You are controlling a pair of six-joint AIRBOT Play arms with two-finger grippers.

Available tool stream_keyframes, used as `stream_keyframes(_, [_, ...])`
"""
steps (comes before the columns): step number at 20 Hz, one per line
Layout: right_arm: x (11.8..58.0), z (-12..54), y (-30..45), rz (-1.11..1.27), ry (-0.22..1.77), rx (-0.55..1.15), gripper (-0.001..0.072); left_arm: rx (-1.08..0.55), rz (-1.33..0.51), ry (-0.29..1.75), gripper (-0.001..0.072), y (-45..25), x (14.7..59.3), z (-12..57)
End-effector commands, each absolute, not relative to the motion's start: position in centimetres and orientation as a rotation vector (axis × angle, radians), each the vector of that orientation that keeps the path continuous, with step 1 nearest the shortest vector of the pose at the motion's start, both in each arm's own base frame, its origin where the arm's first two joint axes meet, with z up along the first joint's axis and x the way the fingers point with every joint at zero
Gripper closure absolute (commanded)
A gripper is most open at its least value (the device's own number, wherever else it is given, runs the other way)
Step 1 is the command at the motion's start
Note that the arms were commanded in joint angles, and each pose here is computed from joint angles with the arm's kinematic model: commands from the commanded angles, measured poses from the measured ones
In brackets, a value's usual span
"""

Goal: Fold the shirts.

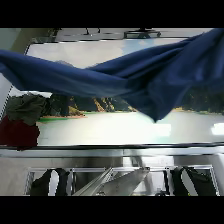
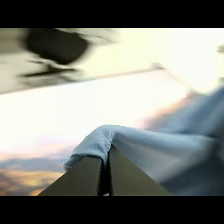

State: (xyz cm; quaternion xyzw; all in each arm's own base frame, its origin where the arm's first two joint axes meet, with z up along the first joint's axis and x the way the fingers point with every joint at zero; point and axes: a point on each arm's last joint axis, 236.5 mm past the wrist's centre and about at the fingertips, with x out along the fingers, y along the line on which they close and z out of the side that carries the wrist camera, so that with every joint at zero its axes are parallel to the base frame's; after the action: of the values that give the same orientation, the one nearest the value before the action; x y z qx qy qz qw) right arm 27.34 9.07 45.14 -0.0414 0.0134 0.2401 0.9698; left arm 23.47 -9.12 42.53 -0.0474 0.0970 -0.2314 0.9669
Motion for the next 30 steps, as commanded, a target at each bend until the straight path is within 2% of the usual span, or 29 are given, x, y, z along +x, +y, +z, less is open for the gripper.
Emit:
stream_keyframes(1, [29.6,39.6,7.8,0.475,0.233,-0.027,0.0692,-0.119,-0.371,0.256,0.0683,-6.5,24.6,39.7])
stream_keyframes(4, [33.8,29.3,9.7,0.646,0.526,0.143,0.0691,-0.291,-0.534,0.442,0.0684,-7.0,28.9,31.9])
stream_keyframes(7, [38.1,18.6,10.8,0.692,0.75,0.255,0.0691,-0.41,-0.635,0.695,0.0684,-8.9,32.5,21.7])
stream_keyframes(11, [43.5,5.2,11.6,0.64,0.985,0.402,0.069,-0.393,-0.587,1.059,0.0684,-10.8,34.9,5.7])
stream_keyframes(12, [44.5,2.9,11.3,0.611,1.013,0.422,0.0635,-0.379,-0.569,1.114,0.0684,-10.9,35.4,2.9])
stream_keyframes(13, [45.4,1.2,10.8,0.588,1.029,0.437,0.0385,-0.38,-0.557,1.157,0.0684,-10.9,36.0,0.9])
stream_keyframes(14, [46.0,0.7,10.3,0.58,1.036,0.448,0.021,-0.39,-0.553,1.186,0.0684,-10.8,36.6,-0.4])
stream_keyframes(16, [46.4,2.5,8.5,0.561,1.022,0.482,0.0191,-0.413,-0.553,1.221,0.0684,-10.1,38.1,-1.3])
stream_keyframes(20, [42.4,6.3,5.0,0.55,1.098,0.57,0.0194,-0.444,-0.57,1.262,0.0684,-8.3,40.4,-1.8])
stream_keyframes(21, [40.4,6.2,4.3,0.537,1.154,0.585,0.0223,-0.449,-0.575,1.273,0.0684,-8.0,40.8,-2.2])
stream_keyframes(22, [38.6,5.4,4.0,0.515,1.208,0.592,0.0267,-0.447,-0.574,1.284,0.0684,-7.5,41.0,-2.8])
stream_keyframes(26, [30.3,-0.5,7.6,0.465,1.346,0.68,0.0271,-0.497,-0.573,1.341,0.0685,-6.4,41.2,-5.0])
stream_keyframes(30, [25.0,-7.1,13.2,0.415,1.435,0.705,0.0271,-0.501,-0.588,1.364,0.0684,-6.4,41.4,-5.9])
